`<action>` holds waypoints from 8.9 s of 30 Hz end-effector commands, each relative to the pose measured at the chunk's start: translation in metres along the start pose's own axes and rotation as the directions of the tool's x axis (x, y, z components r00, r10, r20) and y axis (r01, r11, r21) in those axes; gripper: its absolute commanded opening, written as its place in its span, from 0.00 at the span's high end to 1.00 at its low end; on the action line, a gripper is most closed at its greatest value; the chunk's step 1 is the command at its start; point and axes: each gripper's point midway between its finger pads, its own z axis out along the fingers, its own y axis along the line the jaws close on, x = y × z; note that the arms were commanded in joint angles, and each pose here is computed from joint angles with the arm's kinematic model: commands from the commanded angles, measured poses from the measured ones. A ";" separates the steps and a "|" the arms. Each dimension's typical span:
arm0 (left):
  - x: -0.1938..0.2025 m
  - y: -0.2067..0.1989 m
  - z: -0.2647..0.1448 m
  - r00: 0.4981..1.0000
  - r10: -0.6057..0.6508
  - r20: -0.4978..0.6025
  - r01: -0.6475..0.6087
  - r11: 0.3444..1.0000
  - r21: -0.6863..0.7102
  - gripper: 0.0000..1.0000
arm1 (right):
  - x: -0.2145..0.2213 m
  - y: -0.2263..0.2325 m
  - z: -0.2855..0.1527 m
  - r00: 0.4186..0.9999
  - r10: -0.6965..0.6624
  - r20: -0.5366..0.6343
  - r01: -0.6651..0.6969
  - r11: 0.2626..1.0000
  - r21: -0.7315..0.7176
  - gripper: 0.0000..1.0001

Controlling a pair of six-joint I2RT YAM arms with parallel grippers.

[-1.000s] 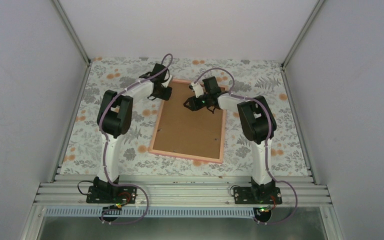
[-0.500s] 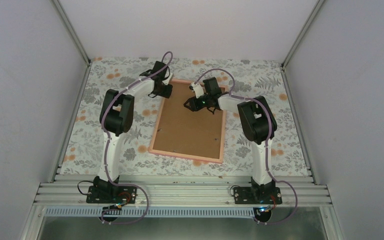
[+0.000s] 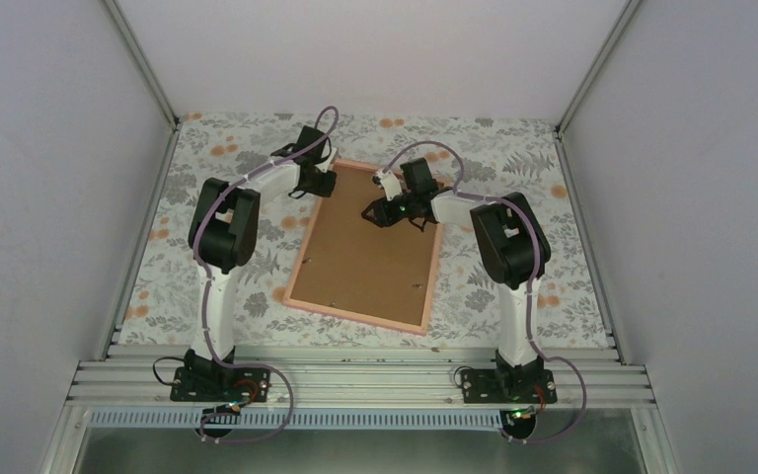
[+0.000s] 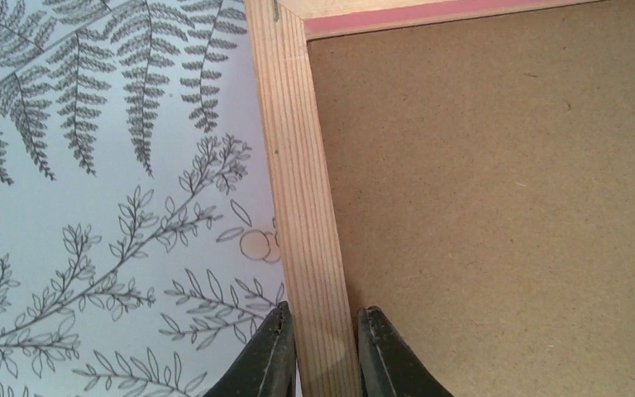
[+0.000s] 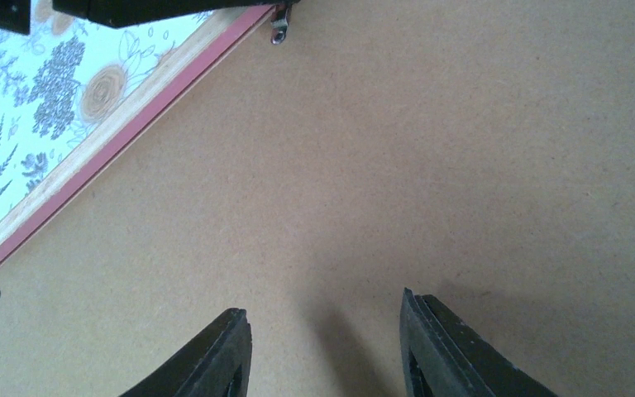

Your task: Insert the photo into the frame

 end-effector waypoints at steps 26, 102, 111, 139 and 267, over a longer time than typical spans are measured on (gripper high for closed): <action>0.007 -0.040 -0.071 0.927 0.344 0.149 -0.367 0.914 0.175 0.51 | -0.074 -0.078 -0.066 0.989 -0.150 -0.009 0.150 0.989 0.007 0.18; 0.062 -0.093 -0.022 0.905 0.425 0.028 -0.420 0.879 0.225 0.62 | 0.060 -0.097 -0.139 0.936 0.229 -0.267 -0.128 0.928 0.350 0.07; 0.064 -0.092 -0.021 0.907 0.421 0.027 -0.416 0.881 0.225 0.62 | 0.077 -0.079 -0.111 0.920 0.251 -0.302 -0.163 0.944 0.287 0.09; 0.067 -0.091 -0.021 0.910 0.414 0.027 -0.409 0.885 0.222 0.62 | 0.091 -0.105 -0.093 0.903 0.285 -0.323 -0.147 0.908 0.392 0.75; 0.150 -0.145 -0.056 0.688 0.710 0.151 -0.719 0.639 0.275 0.69 | 0.252 0.014 -0.194 0.578 -0.264 -0.772 0.496 0.865 0.075 0.32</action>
